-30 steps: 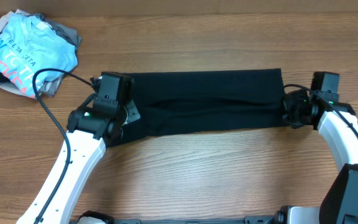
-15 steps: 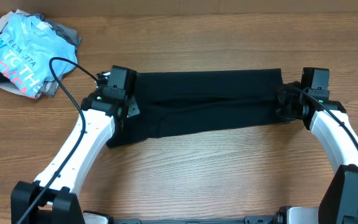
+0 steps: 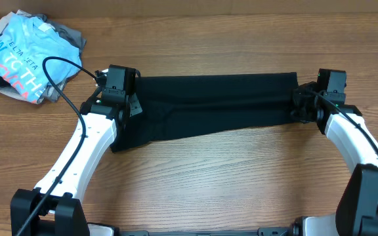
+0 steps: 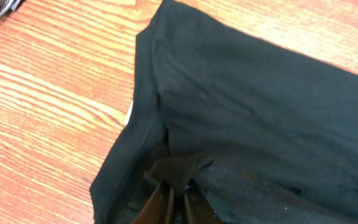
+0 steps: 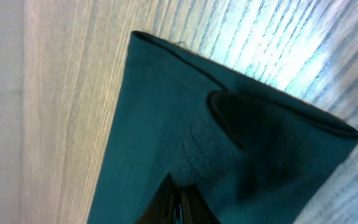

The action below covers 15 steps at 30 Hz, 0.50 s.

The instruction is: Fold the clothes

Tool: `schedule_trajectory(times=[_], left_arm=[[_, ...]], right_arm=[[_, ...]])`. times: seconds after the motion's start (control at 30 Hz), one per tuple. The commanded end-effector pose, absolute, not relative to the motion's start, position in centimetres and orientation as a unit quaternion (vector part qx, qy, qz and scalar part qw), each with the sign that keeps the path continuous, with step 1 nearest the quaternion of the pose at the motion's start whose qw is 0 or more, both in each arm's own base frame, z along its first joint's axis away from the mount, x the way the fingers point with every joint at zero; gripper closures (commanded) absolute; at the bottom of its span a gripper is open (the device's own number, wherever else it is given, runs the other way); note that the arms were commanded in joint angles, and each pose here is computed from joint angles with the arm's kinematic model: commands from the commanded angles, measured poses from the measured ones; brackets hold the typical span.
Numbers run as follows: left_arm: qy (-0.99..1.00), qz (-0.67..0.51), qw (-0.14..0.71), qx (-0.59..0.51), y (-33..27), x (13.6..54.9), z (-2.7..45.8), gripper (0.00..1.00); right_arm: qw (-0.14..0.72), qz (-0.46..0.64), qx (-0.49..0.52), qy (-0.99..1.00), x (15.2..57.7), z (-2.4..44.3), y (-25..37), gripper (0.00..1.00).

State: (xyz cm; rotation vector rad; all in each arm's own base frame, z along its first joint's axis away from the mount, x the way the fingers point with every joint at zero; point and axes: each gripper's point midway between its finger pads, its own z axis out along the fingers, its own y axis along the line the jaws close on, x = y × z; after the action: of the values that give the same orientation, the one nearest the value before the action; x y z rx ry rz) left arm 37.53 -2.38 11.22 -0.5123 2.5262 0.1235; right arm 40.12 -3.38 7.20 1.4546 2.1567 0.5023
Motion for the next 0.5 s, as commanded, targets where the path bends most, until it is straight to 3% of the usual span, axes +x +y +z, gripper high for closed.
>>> schedule_trajectory(times=[0.0,0.37,0.4,0.43,0.47], left_arm=[[0.934,0.057,0.294,-0.195,-1.6,38.4,12.0,0.92],[0.931,0.041,0.311,-0.188,-2.4,40.8,10.7,0.86],[0.932,0.04,0.309,-0.187,-2.5,41.0,10.3,0.85],[0.932,0.041,0.307,-0.187,-2.6,41.1,9.8,0.83],[0.933,0.042,0.304,-0.187,-2.6,41.3,9.4,0.8]], right_arm=[[0.248,0.182,0.531,0.79,41.2,6.7,-3.3,0.96],[0.25,0.185,0.525,0.792,42.1,5.5,-3.0,0.96],[0.251,0.185,0.524,0.793,42.2,5.5,-3.0,0.93],[0.252,0.185,0.522,0.793,42.2,5.6,-3.0,0.84],[0.253,0.185,0.52,0.794,42.2,5.6,-3.0,0.66]])
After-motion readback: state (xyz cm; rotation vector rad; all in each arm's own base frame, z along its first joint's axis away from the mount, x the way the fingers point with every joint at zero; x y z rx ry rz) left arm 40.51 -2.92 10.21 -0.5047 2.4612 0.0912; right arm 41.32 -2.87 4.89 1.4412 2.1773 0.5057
